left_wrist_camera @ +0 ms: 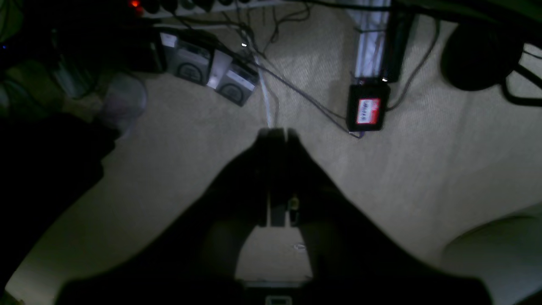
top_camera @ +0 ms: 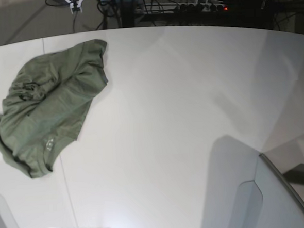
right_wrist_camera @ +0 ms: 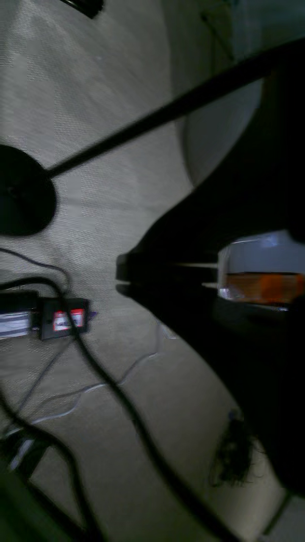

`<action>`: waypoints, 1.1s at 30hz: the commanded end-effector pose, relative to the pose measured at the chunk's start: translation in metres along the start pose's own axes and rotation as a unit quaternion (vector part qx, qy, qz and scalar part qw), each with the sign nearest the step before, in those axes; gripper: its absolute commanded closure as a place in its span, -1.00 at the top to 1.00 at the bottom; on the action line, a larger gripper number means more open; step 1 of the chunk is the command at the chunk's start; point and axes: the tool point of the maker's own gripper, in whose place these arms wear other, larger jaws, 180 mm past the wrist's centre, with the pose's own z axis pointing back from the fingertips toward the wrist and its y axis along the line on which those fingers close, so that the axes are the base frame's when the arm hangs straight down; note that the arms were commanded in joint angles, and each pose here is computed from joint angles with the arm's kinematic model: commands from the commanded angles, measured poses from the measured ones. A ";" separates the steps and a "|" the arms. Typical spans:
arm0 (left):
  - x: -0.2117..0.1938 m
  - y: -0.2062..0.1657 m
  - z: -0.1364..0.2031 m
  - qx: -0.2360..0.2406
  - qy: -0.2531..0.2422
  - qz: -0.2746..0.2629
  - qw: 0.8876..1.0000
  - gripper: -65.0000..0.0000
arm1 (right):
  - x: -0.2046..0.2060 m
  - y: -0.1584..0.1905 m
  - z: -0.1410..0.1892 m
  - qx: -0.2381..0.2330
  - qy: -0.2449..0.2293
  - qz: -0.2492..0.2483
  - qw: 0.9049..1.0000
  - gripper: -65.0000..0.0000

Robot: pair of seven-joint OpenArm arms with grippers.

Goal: Layout the t-shirt on the table in an organized manner, then fold the t-shirt properly
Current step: 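Move both grippers from rest toward the crumpled green t-shirt, then lower the left gripper onto the shirt's edge and pinch the fabric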

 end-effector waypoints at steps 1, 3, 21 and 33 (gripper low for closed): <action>0.001 0.006 0.004 0.006 -0.014 -0.003 1.000 -1.00 | -0.008 0.000 0.001 -0.003 0.009 0.002 1.000 -1.00; 0.003 0.008 0.012 0.007 -0.038 -0.009 0.999 -1.00 | -0.012 -0.002 0.006 -0.005 0.019 0.000 1.000 -1.00; 0.106 0.027 0.147 -0.002 -0.343 -0.067 0.937 -1.00 | 0.124 -0.050 0.239 -0.074 -0.232 -0.022 0.970 -1.00; 0.304 -0.006 0.267 -0.074 -0.480 0.002 0.874 -1.00 | 0.221 -0.054 0.284 -0.074 -0.314 -0.032 0.946 -1.00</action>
